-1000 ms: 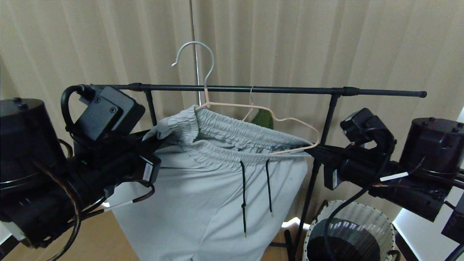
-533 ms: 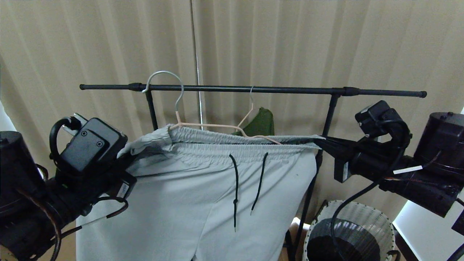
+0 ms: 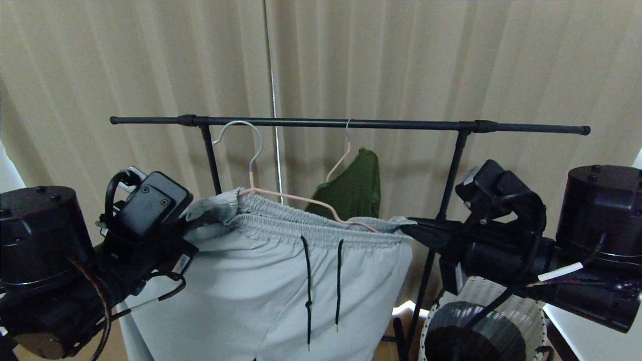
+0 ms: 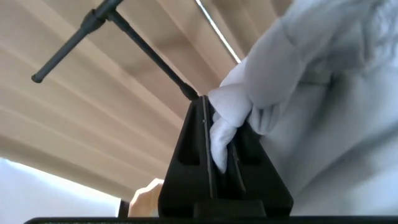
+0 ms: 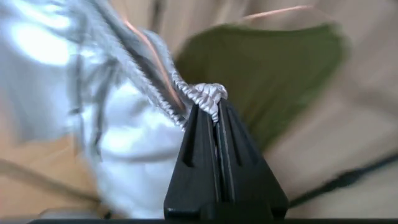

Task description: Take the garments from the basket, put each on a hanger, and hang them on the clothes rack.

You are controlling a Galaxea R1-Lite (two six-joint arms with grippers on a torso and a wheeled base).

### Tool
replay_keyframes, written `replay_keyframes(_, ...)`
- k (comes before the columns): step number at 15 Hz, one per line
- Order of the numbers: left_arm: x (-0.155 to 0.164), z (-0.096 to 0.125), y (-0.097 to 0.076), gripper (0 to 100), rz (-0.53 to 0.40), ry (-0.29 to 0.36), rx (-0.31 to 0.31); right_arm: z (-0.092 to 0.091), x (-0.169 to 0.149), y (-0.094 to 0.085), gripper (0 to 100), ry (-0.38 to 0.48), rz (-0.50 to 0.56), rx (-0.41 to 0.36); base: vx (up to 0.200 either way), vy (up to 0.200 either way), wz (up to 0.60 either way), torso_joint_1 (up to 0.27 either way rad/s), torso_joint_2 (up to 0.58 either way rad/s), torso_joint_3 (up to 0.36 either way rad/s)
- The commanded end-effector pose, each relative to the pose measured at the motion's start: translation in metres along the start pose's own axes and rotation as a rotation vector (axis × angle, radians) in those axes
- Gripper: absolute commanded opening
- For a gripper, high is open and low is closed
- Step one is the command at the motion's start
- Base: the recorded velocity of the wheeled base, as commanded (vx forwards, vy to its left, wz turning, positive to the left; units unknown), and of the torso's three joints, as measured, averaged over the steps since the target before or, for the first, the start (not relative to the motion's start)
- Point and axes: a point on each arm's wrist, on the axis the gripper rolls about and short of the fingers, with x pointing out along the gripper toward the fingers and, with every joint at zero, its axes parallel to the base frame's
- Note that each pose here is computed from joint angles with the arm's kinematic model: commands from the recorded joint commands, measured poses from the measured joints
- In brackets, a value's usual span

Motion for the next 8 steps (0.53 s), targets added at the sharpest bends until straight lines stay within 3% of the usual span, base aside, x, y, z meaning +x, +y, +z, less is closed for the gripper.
replay_keyframes(1, 0.008, -0.001, -0.004, 0, -0.007, 0.008, 0.003, 0.013, -0.006, 0.014, 100, -0.036, 0.058, -0.017, 0.0, 0.0, 0.0, 0.0, 0.0, 0.0)
replay_keyframes(8, 0.016, 0.01, -0.008, 0, 0.065, -0.047, -0.043, 0.011, 0.002, 0.018, 100, -0.009, 0.069, -0.046, 0.0, 0.0, 0.0, 0.0, 0.0, 0.0)
